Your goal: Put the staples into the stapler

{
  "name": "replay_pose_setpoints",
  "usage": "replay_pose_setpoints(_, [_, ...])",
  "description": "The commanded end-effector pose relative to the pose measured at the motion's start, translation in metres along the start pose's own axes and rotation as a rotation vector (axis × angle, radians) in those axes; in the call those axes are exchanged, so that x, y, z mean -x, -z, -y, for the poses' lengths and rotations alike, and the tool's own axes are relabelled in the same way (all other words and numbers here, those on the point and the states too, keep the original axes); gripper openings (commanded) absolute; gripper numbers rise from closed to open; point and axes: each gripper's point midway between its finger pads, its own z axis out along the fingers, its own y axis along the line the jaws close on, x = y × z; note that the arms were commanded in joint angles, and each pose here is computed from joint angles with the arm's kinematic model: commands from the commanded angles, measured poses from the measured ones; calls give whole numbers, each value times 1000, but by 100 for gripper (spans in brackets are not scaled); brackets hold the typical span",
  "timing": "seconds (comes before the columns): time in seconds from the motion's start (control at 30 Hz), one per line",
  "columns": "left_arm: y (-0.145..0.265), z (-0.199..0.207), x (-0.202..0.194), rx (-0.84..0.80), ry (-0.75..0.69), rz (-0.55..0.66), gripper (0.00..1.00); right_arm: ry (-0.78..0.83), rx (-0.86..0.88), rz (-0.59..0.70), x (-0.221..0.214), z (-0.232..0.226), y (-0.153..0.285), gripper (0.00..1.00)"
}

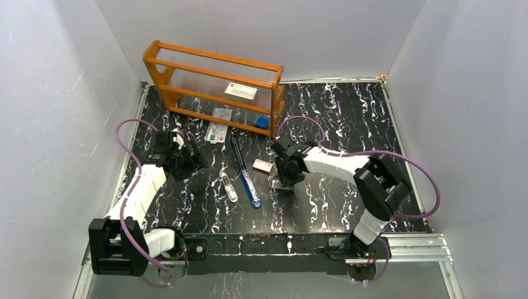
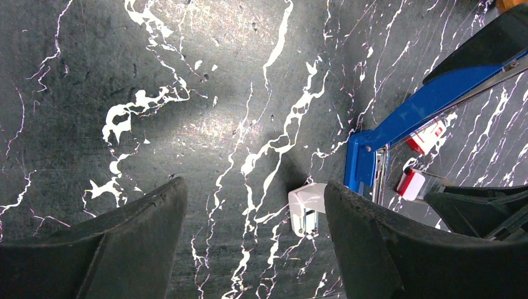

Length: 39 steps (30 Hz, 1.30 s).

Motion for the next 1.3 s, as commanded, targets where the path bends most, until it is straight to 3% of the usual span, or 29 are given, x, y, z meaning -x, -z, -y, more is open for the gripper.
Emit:
replay_pose_setpoints(0.0, [4, -1, 1, -2, -10, 20, 77, -26, 23, 8, 0, -4, -5, 46])
replay_pose_setpoints(0.33, [4, -2, 1, 0, -9, 20, 77, -71, 48, 20, -1, -2, -7, 48])
replay_pose_setpoints(1.03, [4, -2, 1, 0, -7, 19, 77, -114, 4, 77, 7, 8, 9, 20])
replay_pose_setpoints(1.27, [3, -1, 1, -2, -7, 18, 77, -115, 21, 109, 13, 6, 23, 19])
